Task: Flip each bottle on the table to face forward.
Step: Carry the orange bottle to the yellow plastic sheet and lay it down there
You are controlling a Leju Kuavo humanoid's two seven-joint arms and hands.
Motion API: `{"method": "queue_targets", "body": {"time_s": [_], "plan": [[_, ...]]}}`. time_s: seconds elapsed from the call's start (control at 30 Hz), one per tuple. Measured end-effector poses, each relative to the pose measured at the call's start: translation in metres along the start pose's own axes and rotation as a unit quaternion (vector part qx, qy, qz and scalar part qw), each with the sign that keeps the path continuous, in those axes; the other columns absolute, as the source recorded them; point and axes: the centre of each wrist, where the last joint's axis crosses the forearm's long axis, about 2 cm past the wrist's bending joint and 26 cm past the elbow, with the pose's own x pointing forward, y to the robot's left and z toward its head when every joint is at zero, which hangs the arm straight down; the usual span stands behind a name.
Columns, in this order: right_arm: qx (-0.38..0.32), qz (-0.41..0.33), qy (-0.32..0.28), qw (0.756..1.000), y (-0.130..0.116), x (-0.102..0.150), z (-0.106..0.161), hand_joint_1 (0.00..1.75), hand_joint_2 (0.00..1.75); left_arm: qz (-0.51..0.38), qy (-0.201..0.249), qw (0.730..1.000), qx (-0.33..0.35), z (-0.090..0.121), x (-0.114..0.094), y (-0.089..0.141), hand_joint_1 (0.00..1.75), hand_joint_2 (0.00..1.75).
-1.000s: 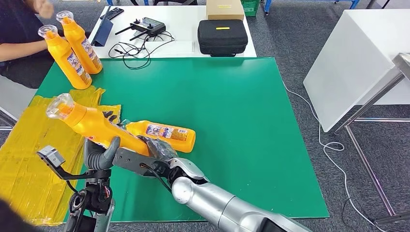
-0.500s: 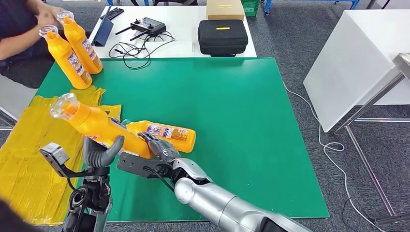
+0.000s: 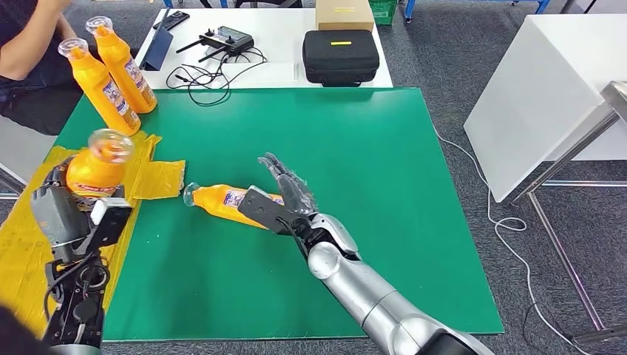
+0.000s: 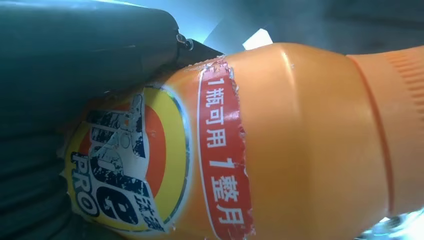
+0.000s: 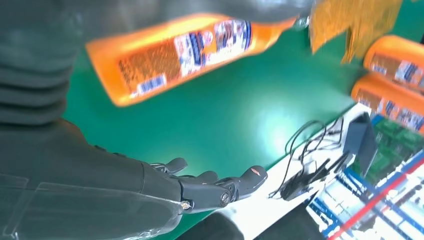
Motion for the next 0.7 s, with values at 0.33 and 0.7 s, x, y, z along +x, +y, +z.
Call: {"method": "queue_targets", "body": {"time_s": [0.33,0.7], "plan": [[-0.008,-0.019,-0.004,1.0,-0.007,-0.003,0.001,0.0,0.0,-0.195,0.073,0.974,-0.084,0.012,-0.016,0.002,1.75,1.75],[0.007,-0.019,-0.011,1.0,-0.006,0.001,0.0,0.0,0.0,-0.234,0.03,0.939,-0.25,0.059,-0.001,-0.044,1.69,1.75]]}}
